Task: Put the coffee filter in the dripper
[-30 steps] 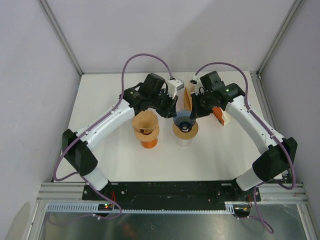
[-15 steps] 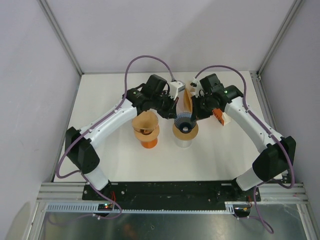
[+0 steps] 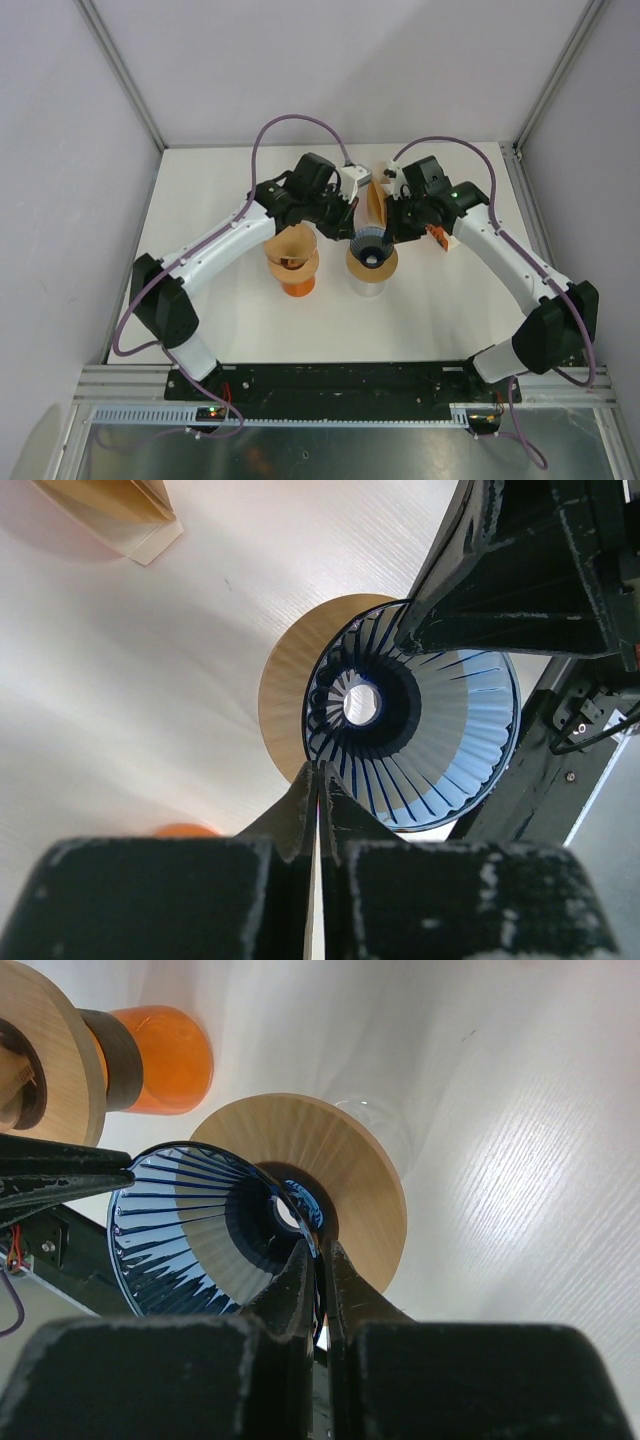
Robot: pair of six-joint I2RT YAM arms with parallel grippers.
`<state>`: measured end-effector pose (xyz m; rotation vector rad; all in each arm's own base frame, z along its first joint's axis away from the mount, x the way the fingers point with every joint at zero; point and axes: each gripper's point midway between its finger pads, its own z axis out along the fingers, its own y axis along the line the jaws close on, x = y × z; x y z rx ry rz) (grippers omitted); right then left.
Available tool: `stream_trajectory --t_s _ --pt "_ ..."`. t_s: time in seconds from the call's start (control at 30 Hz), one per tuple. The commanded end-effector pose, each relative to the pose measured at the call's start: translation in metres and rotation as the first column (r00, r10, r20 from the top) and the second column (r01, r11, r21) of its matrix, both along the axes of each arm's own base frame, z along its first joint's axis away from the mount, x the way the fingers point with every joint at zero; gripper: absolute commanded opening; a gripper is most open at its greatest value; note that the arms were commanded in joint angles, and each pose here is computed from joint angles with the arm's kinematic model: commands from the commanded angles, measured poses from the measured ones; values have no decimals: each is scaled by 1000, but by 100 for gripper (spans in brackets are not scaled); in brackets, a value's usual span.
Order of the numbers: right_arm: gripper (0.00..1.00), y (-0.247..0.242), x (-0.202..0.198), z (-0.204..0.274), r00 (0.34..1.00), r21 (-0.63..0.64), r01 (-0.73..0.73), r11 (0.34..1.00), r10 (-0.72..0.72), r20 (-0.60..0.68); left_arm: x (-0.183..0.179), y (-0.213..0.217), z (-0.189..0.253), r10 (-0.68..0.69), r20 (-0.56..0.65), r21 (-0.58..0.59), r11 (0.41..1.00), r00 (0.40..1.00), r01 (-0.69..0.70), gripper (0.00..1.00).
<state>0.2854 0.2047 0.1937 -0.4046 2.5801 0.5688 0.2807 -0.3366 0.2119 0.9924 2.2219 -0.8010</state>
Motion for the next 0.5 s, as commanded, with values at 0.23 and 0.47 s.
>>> stream_trajectory --t_s 0.23,0.47 --pt "0 -8 -2 -21 994 -70 29 997 -22 108 -32 6 -46 -86 -52 121 988 995 91 0" --pt "0 -8 -8 -45 998 -102 13 995 -7 54 -36 8 -64 -101 -84 150 982 991 112 0"
